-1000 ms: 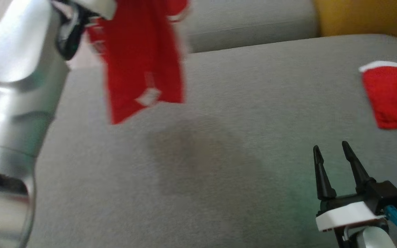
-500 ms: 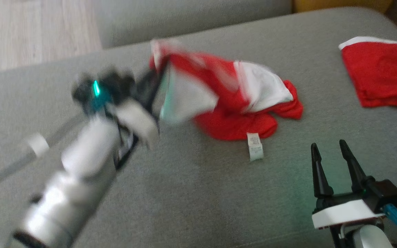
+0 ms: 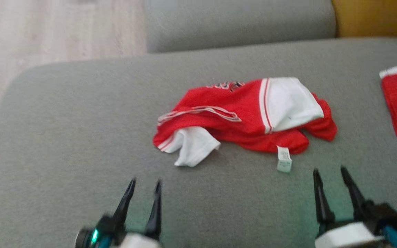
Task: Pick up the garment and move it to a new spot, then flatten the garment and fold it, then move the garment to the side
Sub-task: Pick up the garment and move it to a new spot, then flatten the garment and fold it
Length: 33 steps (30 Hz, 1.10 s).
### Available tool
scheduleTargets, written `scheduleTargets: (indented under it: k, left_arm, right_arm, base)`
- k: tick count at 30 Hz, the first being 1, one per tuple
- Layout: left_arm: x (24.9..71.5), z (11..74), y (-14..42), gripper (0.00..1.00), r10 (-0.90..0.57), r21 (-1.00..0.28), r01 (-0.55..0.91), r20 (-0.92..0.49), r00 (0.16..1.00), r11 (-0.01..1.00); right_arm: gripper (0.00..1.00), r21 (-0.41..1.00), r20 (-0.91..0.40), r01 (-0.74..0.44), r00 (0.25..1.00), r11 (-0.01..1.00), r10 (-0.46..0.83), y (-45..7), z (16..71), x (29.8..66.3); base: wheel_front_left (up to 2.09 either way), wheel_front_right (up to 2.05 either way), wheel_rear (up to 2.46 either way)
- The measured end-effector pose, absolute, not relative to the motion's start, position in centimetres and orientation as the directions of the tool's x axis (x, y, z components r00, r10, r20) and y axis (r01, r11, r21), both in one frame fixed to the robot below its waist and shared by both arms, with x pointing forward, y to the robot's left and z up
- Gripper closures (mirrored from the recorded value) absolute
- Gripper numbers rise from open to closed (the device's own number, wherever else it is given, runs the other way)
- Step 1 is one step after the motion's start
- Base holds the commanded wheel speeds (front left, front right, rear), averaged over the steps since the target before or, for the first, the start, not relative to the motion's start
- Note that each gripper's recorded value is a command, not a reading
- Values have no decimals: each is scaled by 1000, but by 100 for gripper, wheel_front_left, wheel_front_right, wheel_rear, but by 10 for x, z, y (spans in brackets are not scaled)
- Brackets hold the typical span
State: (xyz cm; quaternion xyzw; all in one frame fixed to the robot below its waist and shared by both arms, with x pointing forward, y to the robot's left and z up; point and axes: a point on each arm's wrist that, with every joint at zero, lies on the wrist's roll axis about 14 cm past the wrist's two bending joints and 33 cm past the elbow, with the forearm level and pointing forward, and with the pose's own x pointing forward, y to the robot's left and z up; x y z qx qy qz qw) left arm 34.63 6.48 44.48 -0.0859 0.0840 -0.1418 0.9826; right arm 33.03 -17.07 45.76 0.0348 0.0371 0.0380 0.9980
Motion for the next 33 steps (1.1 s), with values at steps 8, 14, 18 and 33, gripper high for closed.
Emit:
scheduleTargets:
  k: [8, 14, 18, 33]
  left_arm:
    - [296, 489, 120, 0, -98, -127, 100, 23, 995, 987]
    - [280, 507, 130, 0, -70, -64, 77, 99, 993, 995]
    - [273, 508, 140, 0, -40, -62, 47, 109, 993, 997]
    - [270, 502, 136, 0, -60, -93, 69, 93, 994, 993]
  right_arm:
    - [0, 94, -43, -165, 985, 982, 169, -142, 464, 309]
    - [0, 98, -36, -208, 976, 973, 213, -129, 465, 296]
    - [0, 106, -46, -212, 975, 972, 217, -128, 460, 285]
    - [0, 114, -25, -189, 981, 975, 193, -134, 465, 279]
  base:
    - [0, 0, 0]
    - [0, 0, 0]
    - [0, 0, 0]
    - [0, 0, 0]
